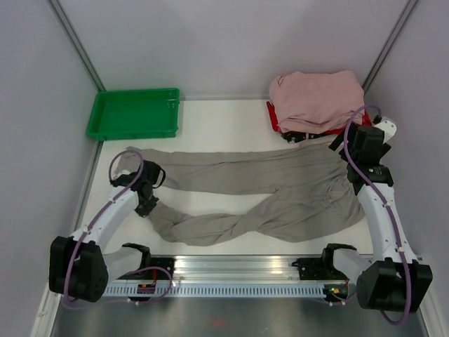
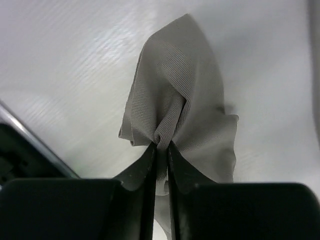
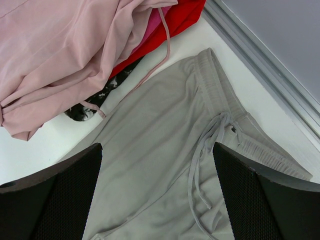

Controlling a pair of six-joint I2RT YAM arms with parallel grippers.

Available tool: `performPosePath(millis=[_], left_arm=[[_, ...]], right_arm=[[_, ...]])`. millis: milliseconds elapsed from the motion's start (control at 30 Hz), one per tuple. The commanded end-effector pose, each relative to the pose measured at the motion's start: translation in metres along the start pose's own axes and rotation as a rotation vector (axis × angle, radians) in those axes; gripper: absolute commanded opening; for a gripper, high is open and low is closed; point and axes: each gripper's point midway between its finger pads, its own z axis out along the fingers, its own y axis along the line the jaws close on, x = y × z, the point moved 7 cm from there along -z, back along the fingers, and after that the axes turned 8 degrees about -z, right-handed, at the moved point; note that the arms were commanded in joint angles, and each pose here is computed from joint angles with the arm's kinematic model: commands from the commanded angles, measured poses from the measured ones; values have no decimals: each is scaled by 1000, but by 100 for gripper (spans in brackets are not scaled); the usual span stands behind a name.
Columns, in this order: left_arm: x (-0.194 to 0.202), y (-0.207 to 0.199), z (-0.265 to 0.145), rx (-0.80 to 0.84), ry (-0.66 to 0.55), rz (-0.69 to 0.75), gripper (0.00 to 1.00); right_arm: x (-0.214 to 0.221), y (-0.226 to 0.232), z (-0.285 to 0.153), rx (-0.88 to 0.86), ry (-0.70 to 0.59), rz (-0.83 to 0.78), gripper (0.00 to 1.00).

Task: Fold and stack the trousers
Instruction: Flatten the trousers out

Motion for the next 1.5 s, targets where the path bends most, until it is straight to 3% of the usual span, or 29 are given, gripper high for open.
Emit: performPosePath(millis=[0,67,167,200,267,400,533,833,933,1033,1067,1133,1167,1367,1467], left_arm=[[-3,35,-1,-215,-34,-220,21],[-9,34,3,-203,-52,-205,58],[-25,23,1,-162,-72,-185,73],[-34,17,-4,-137,-92,-176,84],[-46,16,-8,-140,-129,-177,96],[-58,29,-9,-157,-119,-220,100],[-62,45,13,-111,-10,-372,99],[-42,44,41,5,164,-498,90],[-37,44,50,25,151,-523,80],[-34,50,58,-17,119,-533,51],[-38,50,56,-29,98,-530,34],[-47,58,54,-90,34,-508,19],[-56,59,47,-106,-1,-495,6],[-116,81,11,-293,-282,-328,2],[-136,81,5,-267,-352,-268,2]], right_arm=[[4,0,2,13,11,13,98],[4,0,3,15,12,14,98],[4,2,6,14,18,8,98],[3,2,7,17,19,10,98],[2,2,7,19,19,4,98],[1,1,8,32,26,4,98],[5,4,12,22,37,23,98],[0,5,17,43,48,9,98],[2,4,18,51,64,-4,98],[3,3,19,58,76,-9,98],[2,3,19,61,76,-14,98],[1,1,17,73,77,-20,98],[1,0,17,83,74,-22,98],[7,0,20,91,92,-20,98],[6,3,26,86,107,-6,98]])
